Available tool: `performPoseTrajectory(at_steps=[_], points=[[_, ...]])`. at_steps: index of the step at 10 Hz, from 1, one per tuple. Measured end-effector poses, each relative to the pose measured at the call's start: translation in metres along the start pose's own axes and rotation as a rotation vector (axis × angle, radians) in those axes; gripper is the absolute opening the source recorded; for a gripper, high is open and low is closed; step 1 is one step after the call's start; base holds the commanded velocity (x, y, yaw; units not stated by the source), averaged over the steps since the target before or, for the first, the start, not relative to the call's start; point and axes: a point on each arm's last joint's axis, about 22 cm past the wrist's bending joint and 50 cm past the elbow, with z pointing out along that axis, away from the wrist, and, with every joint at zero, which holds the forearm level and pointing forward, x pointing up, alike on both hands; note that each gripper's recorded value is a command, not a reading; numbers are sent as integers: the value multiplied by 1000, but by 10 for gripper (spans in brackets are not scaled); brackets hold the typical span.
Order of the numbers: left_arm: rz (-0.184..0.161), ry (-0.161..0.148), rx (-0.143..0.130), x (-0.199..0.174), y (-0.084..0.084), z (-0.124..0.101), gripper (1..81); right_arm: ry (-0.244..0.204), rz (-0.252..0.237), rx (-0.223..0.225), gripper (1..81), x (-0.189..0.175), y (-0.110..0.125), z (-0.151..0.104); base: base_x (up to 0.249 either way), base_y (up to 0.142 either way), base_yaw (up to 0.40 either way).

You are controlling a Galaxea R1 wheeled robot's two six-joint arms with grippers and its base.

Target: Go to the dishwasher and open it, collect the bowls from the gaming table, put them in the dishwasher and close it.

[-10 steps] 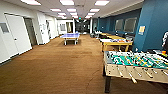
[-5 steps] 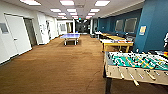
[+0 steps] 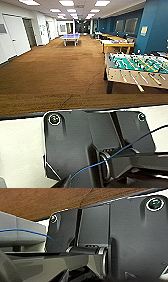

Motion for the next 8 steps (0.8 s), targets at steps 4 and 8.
performPoseTrajectory(at_steps=[4, 8], points=[[0, 6, 0, 2, 0, 0, 811, -7, 3, -7, 811, -1, 2, 0, 186, 0, 0], [1, 16, -16, 5, 13, 3, 811, -9, 2, -37, 811, -4, 16, -2, 183, 0, 0]])
